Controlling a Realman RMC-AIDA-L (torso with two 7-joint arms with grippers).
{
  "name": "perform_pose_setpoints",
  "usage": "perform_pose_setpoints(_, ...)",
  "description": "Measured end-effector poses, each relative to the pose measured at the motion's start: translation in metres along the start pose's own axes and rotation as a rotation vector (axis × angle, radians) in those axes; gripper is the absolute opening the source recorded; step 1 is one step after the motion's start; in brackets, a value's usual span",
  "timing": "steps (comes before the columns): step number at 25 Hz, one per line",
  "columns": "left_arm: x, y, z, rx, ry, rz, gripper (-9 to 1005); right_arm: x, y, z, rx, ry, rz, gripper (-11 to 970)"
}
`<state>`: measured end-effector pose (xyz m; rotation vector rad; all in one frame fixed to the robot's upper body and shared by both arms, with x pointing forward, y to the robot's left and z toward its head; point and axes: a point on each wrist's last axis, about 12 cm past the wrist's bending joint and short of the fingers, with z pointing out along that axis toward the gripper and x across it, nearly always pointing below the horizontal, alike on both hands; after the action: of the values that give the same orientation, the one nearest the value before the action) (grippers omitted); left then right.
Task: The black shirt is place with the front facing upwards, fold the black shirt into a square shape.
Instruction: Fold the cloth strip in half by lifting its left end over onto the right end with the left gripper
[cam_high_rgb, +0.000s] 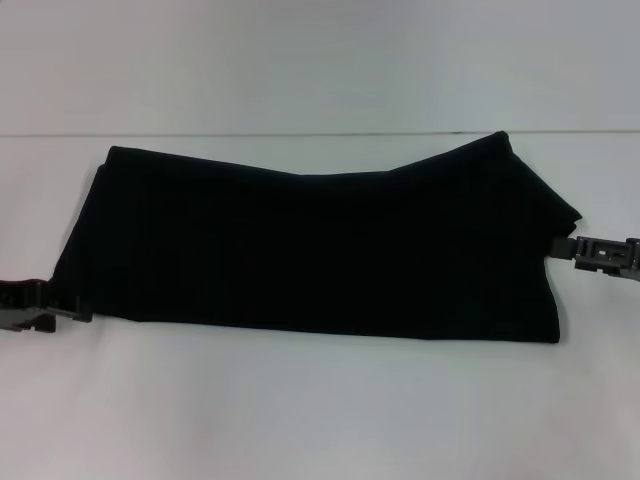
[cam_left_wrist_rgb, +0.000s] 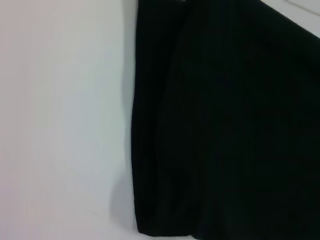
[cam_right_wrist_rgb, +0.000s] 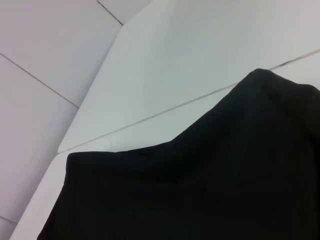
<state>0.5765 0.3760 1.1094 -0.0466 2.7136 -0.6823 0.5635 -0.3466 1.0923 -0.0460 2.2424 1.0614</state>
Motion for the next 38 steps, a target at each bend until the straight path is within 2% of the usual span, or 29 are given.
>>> perform_pose_setpoints(9,-0.008,-0.004,0.008,0.004,-0.016,-0.014,608,0.0,-0.001,0.0,0.002,-0.004,-0.004,776)
perform_pose_setpoints(18,-0.008,-0.002,0.012,-0.016,-0.026,-0.02,618,0.0,-0.001,-0.001,0.004,-0.006,0.002,775)
perform_pose_setpoints(23,-0.008,-0.003,0.014,-0.011,-0.018,-0.018,737,0.0,-0.001,0.0,0.004,-0.006,0.001,775)
perform_pose_setpoints(29,-0.005,-0.008,0.017,0.014,0.015,-0.021,732,0.002,-0.002,-0.001,0.005,-0.006,0.003,775)
perform_pose_setpoints(38,-0.007,-0.006,0.019,-0.006,0.004,-0.017,730,0.005,-0.003,-0.002,0.007,-0.007,0.01,776)
